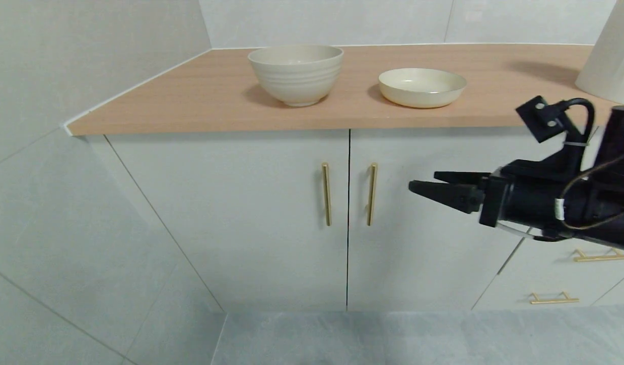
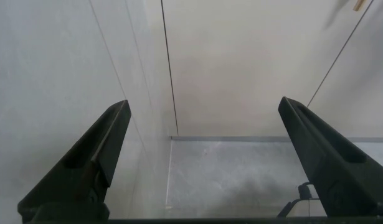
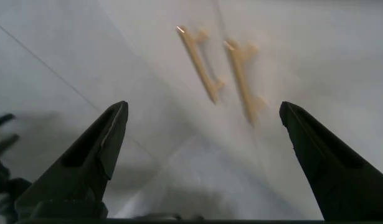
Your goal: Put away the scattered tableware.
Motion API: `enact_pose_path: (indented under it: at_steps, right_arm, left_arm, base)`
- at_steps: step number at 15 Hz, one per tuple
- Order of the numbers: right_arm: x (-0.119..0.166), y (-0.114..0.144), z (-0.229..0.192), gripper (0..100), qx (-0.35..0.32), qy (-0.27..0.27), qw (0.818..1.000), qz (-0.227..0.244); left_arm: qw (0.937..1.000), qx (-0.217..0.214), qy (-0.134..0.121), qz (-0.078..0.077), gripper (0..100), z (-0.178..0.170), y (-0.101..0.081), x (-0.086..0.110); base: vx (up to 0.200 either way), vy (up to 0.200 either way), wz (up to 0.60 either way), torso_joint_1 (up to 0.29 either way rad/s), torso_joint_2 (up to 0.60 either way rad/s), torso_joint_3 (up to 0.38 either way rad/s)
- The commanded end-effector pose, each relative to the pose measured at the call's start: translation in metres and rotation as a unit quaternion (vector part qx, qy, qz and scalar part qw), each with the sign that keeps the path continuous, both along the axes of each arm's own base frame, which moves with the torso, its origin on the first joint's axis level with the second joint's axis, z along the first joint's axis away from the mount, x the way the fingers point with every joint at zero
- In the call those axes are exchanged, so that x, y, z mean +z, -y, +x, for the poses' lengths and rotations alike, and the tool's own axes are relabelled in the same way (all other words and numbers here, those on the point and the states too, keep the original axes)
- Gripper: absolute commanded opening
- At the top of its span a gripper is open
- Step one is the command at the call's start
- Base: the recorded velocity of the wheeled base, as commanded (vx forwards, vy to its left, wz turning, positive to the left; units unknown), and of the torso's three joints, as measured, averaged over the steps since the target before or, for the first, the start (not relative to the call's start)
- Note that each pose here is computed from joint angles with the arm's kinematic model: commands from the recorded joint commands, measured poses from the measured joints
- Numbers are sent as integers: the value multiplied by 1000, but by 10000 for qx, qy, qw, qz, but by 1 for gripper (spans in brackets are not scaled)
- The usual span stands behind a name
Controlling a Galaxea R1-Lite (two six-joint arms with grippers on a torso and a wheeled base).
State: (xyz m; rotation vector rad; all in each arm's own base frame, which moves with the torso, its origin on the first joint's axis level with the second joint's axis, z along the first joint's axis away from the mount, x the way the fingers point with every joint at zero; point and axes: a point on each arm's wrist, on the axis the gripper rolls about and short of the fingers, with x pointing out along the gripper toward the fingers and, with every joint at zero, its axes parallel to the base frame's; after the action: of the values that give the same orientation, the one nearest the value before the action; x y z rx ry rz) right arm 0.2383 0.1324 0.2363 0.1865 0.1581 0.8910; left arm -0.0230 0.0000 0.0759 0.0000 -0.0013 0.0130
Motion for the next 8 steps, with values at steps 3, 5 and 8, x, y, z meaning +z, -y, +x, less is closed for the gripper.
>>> enact_pose_path:
  at_steps: [3,5,8]
  right_arm:
    - [-32,-38,35,100,264,-458,9984,-177]
    - [-34,-39,38,100,264,-457,9985,-168]
    - [-51,-62,45,100,435,-293,9986,6]
  left_arm:
    - [10000,4,1,0,100,0,0,0]
    - [10000,4,1,0,100,0,0,0]
    - [10000,4,-6,0,100,0,0,0]
  base:
    - [0,0,0,0,0,0]
    - [0,0,0,0,0,0]
    - [0,0,0,0,0,0]
